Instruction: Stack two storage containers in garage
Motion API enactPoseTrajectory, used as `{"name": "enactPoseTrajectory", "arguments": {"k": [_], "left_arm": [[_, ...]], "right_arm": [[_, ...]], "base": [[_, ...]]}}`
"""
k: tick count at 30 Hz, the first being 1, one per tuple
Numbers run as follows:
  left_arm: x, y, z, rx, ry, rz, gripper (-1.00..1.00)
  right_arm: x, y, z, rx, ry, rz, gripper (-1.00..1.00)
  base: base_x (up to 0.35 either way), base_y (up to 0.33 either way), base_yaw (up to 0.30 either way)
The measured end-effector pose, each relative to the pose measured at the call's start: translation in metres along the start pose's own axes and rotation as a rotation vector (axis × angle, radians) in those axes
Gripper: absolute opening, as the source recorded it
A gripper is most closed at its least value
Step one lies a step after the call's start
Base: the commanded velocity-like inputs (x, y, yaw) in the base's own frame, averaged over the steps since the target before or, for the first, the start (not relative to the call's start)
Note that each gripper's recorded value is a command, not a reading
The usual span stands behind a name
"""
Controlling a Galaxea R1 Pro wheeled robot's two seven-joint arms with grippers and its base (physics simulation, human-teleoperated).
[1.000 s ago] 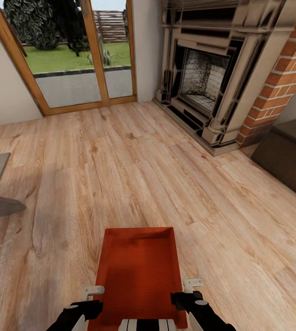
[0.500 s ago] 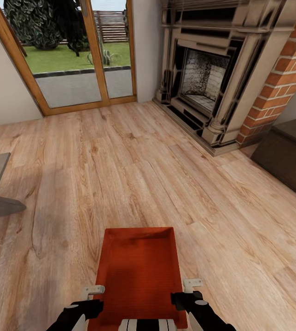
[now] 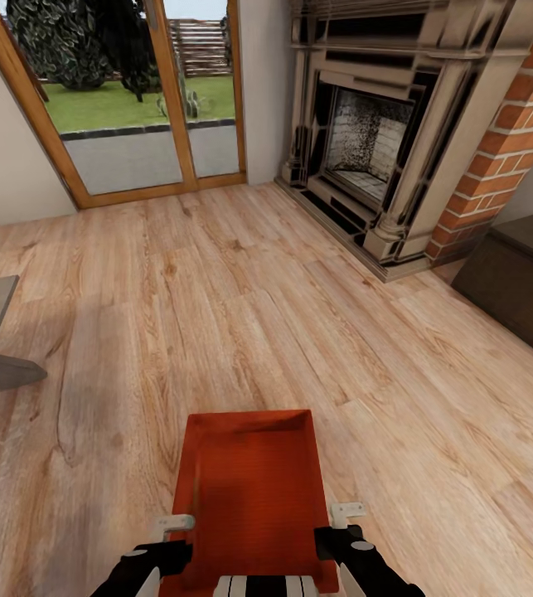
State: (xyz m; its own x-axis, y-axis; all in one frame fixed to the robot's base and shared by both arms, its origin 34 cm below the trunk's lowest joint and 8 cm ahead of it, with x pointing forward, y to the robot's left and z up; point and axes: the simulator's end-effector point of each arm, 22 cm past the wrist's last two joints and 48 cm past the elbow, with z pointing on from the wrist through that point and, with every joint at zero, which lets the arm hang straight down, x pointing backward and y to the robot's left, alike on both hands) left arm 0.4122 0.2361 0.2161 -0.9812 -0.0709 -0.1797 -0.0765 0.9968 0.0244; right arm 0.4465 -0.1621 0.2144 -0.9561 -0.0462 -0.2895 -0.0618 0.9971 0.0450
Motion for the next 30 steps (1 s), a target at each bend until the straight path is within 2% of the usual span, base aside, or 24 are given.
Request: {"name": "enactPoseTrajectory", "arguments": {"k": [7, 24, 25, 29, 30], "left_arm": [[0.0011, -0.007, -0.0003, 0.009, 0.002, -0.003, 1.0], [0.0009, -0.0063, -0.0003, 0.007, 0.002, -0.002, 1.0], [0.0009, -0.0062, -0.0003, 0.007, 0.002, -0.002, -1.0], [0.001, -0.0052, -0.0002, 0.004, 0.002, 0.0, -1.0], [0.0008, -0.0002, -0.0001, -0.013, 0.001, 0.017, -1.0]], "right_arm": [[0.0, 0.0, 0.0, 0.0, 0.0, 0.0, -1.0], [0.0, 0.0001, -0.0001, 0.001, 0.0, 0.003, -1.0], [0.0, 0.0001, -0.0001, 0.001, 0.0, 0.003, -1.0], [-0.0001, 0.0, 0.0, 0.002, 0.0, 0.003, -1.0], [-0.0003, -0.0009, 0.0, 0.003, -0.001, 0.002, -1.0]], "base": [[0.0, 0.0, 0.0], [0.0, 0.0, 0.0], [0.0, 0.0, 0.0], [0.0, 0.0, 0.0], [0.0, 0.0, 0.0]]}}
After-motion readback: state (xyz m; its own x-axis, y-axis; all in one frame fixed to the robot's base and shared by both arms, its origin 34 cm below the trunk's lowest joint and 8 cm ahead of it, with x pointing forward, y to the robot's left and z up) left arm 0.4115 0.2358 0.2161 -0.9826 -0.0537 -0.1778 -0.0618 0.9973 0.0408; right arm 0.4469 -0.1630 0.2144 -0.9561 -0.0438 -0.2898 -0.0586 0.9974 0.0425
